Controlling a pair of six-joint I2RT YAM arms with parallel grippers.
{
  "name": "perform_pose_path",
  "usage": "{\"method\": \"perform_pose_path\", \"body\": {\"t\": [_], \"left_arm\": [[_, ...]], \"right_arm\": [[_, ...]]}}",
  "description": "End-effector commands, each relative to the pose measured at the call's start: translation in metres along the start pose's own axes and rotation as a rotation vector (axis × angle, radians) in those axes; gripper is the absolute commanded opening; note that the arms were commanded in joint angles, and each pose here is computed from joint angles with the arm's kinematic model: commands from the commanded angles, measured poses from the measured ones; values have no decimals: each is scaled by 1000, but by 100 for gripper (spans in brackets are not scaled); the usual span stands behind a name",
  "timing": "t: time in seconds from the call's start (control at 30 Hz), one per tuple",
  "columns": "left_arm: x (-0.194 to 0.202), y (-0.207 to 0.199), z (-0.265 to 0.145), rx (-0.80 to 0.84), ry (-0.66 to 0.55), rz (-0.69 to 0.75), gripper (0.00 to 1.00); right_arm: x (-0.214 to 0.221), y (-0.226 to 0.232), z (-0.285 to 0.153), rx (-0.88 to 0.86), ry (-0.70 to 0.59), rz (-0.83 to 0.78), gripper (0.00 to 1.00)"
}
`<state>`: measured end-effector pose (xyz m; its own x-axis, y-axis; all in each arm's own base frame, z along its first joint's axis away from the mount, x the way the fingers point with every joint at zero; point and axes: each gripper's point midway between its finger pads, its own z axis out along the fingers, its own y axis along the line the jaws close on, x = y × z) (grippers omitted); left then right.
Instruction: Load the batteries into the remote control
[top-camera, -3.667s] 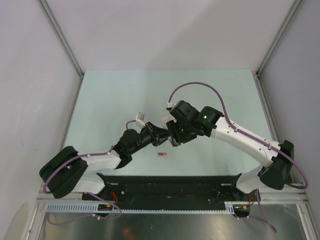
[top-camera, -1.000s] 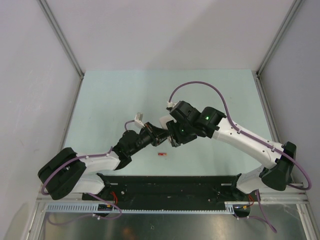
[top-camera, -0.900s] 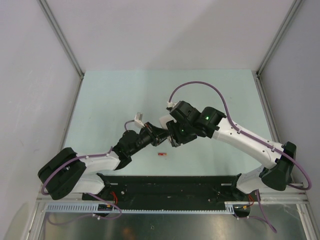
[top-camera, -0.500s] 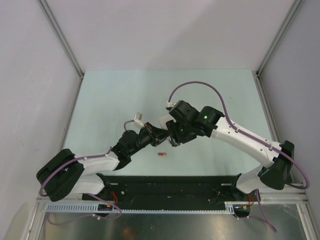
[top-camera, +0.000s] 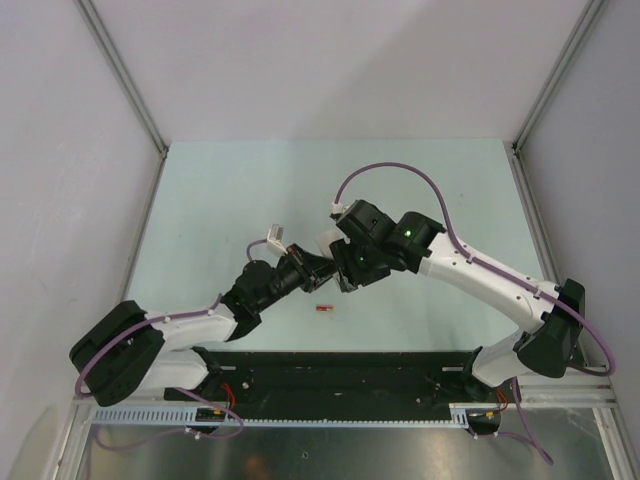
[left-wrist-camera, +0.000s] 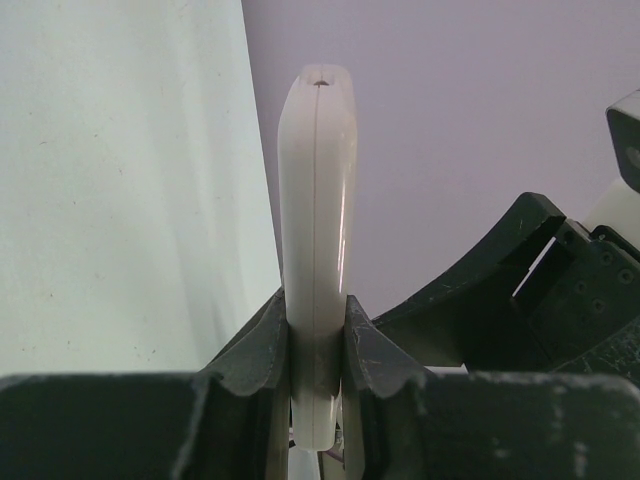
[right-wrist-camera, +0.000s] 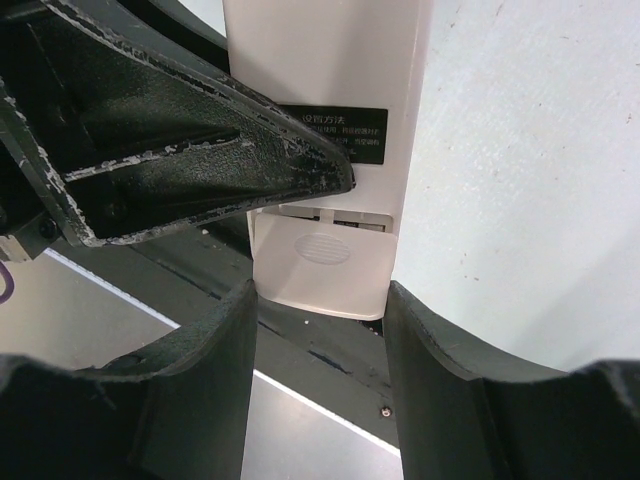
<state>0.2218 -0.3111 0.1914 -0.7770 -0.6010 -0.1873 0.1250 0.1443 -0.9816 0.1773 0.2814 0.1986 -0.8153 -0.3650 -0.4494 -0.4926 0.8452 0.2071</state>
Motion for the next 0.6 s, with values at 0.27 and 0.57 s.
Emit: {"method": "perform_pose_path", "body": {"t": [0.27, 0.57], "left_arm": [[-6, -28, 4, 81, -10, 28, 0], [0, -37, 1, 107, 13, 17, 0]], "right_arm": [[-18, 8, -8, -29, -61, 6, 42], [-19, 5, -4, -30, -57, 17, 43]]}}
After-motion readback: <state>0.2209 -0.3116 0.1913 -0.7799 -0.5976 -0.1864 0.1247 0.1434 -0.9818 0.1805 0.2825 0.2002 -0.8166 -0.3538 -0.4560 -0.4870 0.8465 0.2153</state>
